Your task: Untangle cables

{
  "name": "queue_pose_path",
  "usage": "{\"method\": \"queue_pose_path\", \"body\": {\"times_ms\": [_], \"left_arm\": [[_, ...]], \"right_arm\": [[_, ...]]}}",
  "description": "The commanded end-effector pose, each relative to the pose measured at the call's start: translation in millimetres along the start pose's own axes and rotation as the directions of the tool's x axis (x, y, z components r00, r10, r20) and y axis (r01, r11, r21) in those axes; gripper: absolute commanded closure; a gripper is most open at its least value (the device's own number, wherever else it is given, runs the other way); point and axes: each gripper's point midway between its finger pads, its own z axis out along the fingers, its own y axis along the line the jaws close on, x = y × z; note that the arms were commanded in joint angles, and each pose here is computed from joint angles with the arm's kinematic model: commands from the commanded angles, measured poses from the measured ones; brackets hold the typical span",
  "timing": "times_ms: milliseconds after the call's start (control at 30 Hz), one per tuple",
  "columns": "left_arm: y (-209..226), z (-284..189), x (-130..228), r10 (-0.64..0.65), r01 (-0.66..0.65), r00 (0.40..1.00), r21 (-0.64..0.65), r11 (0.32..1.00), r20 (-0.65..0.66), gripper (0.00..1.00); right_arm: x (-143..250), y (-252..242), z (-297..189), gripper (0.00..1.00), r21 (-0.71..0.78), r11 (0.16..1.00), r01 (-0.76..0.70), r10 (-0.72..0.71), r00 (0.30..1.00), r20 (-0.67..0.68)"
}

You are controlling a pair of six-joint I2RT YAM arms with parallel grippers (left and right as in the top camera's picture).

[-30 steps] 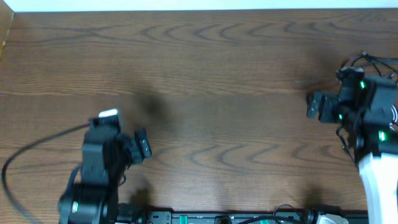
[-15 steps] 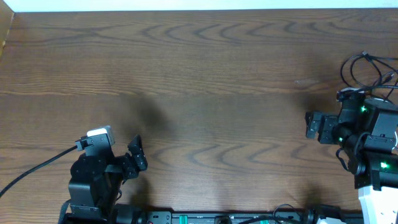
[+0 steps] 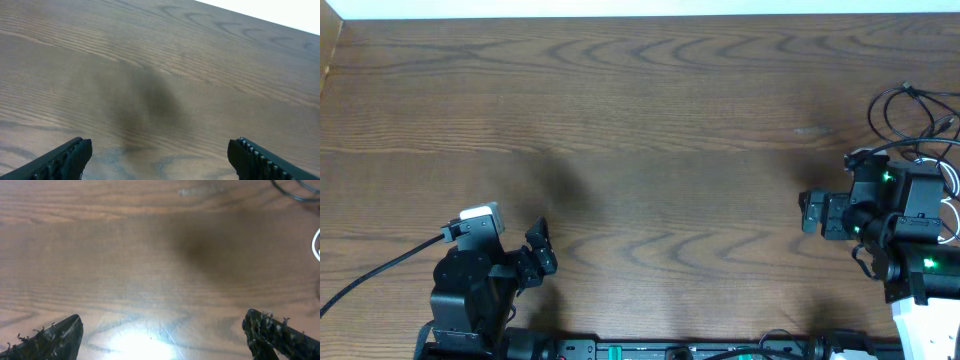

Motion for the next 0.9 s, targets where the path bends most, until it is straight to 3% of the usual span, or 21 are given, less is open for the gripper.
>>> {"method": "queue_pose_path", "body": {"times_ms": [0,167,333,567,700,867], "left_arm": [[3.1,0.7,0.1,0.009,-0.009,1.0,-0.017,1.0,0.003,0.08],[3.1,0.7,0.1,0.009,-0.009,1.0,-0.017,1.0,0.003,0.08],[3.1,0.7,0.1,0.009,-0.009,1.0,-0.017,1.0,0.003,0.08],[3.1,0.8,0.3,0.009,-0.009,1.0,-0.017,1.0,0.002,0.08],[3.2,0.8,0.2,0.009,-0.009,1.0,-0.017,1.0,0.002,0.07],[3.1,0.7,0.1,0.009,-0.009,1.0,-0.017,1.0,0.003,0.08]], "right_arm": [[7.2,-2.7,0.6,0.01,0.02,1.0,-0.007,0.007,1.0,-0.023],[0.4,-3.4,-7.8,0.01,0.03,1.0,0.0,-0.001,1.0,0.029],[-34.7,0.1,-27.7,0.01,0.037,0.998,0.06,-0.067,0.963,0.26],[-56.7,3.4,-50.7,0.01,0.06,0.994,0.092,-0.109,0.799,0.591],[-59.2,5.4,-58.3,0.01,0.073,0.991,0.108,-0.127,0.657,0.743],[-54.5,4.8,-61.6,0.01,0.091,0.99,0.112,-0.137,0.535,0.834]]}}
